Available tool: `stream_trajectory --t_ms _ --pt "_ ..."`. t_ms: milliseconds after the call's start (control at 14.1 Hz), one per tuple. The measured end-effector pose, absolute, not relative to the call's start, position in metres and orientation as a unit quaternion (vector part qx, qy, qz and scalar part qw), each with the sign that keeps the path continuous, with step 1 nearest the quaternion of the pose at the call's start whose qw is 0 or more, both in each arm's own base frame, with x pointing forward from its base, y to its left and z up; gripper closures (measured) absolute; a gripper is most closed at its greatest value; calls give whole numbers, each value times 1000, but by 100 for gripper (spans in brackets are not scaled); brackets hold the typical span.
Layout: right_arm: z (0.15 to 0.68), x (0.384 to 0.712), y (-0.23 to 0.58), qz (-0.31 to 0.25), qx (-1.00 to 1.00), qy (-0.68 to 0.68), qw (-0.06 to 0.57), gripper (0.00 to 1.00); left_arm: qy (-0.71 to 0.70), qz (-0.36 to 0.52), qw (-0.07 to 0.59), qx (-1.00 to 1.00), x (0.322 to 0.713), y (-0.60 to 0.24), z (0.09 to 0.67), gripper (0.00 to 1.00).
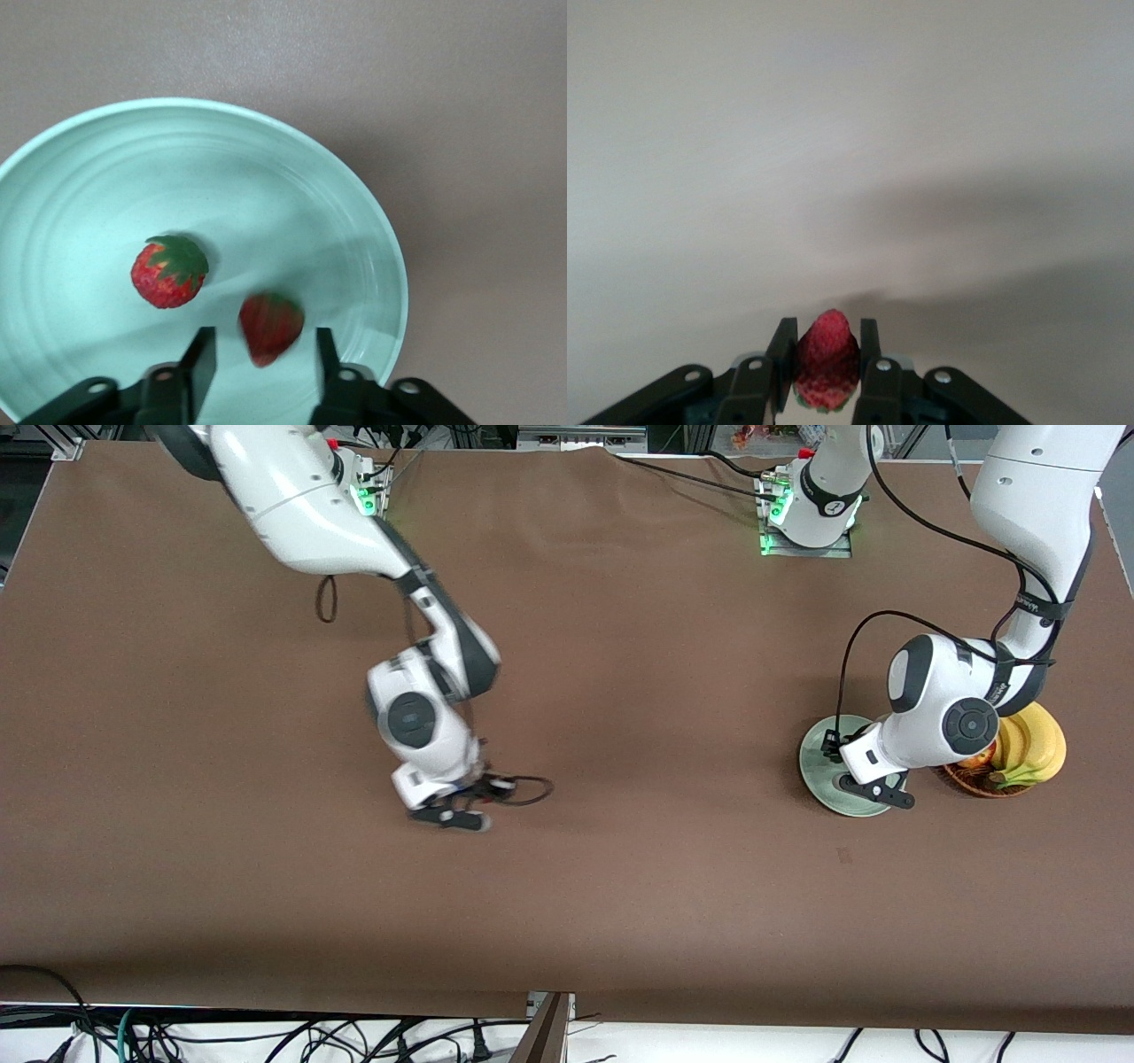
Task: Collect all strawberries into plate
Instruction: 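Release the strawberry on the plate while the right gripper sets down the last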
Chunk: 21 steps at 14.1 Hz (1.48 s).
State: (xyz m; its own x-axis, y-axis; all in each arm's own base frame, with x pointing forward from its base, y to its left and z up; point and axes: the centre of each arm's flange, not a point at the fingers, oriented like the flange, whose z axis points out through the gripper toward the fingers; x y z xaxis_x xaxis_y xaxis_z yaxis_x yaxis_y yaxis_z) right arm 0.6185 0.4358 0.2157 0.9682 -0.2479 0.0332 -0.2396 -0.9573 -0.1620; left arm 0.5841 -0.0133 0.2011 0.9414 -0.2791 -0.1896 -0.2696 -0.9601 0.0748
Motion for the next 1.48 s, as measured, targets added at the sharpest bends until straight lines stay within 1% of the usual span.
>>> stream_trajectory --t_ms 141,283,354,636,778,848,919,990,1061,1131,1202,1273,1343,1485 --pt "221 597 498 -36 -984 143 102 67 -141 -96 22 985 588 -15 213 22" --pt "225 576 542 -45 -981 140 124 67 -142 -94 18 985 594 -16 232 2" --pt "223 564 561 -50 -981 133 135 67 -143 -94 16 985 598 -16 245 0" --pt "192 512 615 -58 -976 123 168 67 -141 -96 11 985 617 -31 300 0" --pt "182 495 628 -57 -977 115 172 67 -122 -98 7 988 621 -51 312 0" --pt "181 491 632 -57 -977 112 172 63 -113 -96 4 989 622 -62 316 0" --pt "184 492 632 -61 -977 111 172 53 -102 -96 5 990 622 -72 317 0" --pt "186 498 629 -66 -977 112 168 44 -87 -98 12 991 621 -80 318 0" --pt "190 506 624 -69 -978 114 158 32 -70 -100 26 992 620 -88 318 0" --pt "198 518 616 -72 -980 112 146 23 -57 -103 39 992 618 -96 317 0" --pt "212 533 604 -72 -983 104 132 11 -46 -107 45 992 617 -106 315 0" --pt "232 552 588 -71 -986 93 118 2 -36 -109 45 992 615 -115 313 0" --pt "256 574 566 -70 -989 81 105 0 -27 -111 44 992 614 -125 310 0" --pt "305 620 504 -62 -994 50 78 0 -5 -107 42 993 611 -151 303 0"
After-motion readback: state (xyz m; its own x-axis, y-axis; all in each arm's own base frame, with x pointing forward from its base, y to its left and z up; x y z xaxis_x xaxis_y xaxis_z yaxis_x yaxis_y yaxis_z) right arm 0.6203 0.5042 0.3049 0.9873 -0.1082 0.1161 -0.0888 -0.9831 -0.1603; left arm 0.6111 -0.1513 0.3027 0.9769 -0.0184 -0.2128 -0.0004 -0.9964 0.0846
